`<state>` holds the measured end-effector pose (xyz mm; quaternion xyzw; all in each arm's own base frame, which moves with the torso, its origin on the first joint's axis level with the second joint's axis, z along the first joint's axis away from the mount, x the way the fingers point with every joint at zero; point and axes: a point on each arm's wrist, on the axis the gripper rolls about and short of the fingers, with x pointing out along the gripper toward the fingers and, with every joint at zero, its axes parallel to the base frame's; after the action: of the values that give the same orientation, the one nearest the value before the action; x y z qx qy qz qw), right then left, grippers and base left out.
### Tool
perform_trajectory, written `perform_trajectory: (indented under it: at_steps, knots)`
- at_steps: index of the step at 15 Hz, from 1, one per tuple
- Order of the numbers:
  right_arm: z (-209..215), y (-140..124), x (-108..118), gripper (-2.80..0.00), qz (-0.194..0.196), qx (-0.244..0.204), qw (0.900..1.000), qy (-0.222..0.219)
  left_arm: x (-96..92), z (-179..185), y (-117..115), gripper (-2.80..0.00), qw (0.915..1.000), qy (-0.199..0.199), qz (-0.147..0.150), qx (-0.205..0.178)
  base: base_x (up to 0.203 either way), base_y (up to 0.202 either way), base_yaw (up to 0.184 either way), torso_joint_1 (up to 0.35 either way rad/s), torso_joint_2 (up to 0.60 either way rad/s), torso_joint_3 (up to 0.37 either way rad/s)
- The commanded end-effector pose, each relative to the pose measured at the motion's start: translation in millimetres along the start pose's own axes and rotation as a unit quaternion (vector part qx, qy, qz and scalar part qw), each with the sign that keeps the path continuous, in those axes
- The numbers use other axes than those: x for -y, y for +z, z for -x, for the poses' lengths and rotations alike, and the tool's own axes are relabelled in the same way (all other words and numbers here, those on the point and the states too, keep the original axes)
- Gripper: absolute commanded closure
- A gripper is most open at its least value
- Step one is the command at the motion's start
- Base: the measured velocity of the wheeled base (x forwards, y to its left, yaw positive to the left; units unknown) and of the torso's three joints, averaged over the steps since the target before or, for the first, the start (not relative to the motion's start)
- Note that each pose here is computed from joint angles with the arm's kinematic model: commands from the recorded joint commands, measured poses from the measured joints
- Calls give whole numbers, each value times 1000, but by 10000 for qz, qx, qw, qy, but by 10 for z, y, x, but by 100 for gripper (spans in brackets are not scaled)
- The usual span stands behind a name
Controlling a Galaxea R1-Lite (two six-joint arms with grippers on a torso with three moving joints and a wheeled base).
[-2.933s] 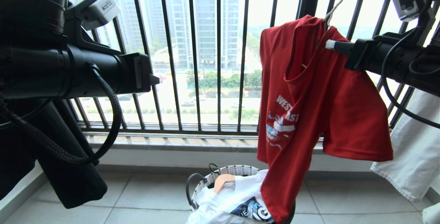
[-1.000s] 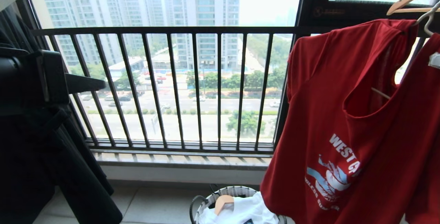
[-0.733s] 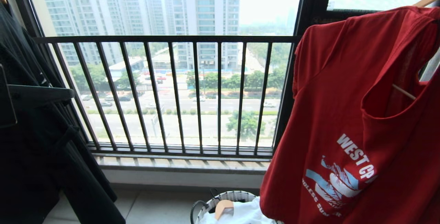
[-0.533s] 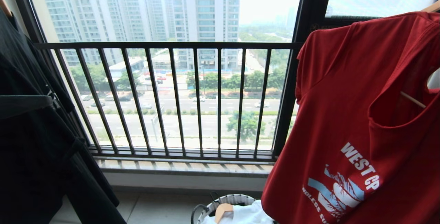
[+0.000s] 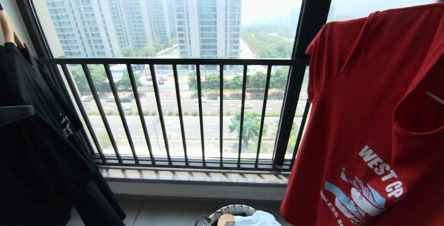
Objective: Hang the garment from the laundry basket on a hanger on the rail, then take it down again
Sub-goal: Hang the clothes rack on the clothesline
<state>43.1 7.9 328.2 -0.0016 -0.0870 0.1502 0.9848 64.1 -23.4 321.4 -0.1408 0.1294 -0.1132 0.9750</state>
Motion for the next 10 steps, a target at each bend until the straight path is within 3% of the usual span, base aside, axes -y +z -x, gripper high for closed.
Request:
perform_trajectory:
  at_steps: [1, 4, 10]
  knots:
    - [26, 19, -7, 0, 13, 52, 10000, 12, -4, 32, 1, 0, 10000, -7, 12, 41, 0, 0, 0, 273, -605, -336]
    - [43, 4, -11, 0, 1, -18, 10000, 11, 12, 74, 60, 0, 9998, -59, 5, 164, 0, 0, 0, 251, -543, -298]
    - [50, 12, -13, 0, 12, -3, 10000, 18, 40, 82, 138, 0, 9996, -106, 8, 261, 0, 0, 0, 169, -355, -189]
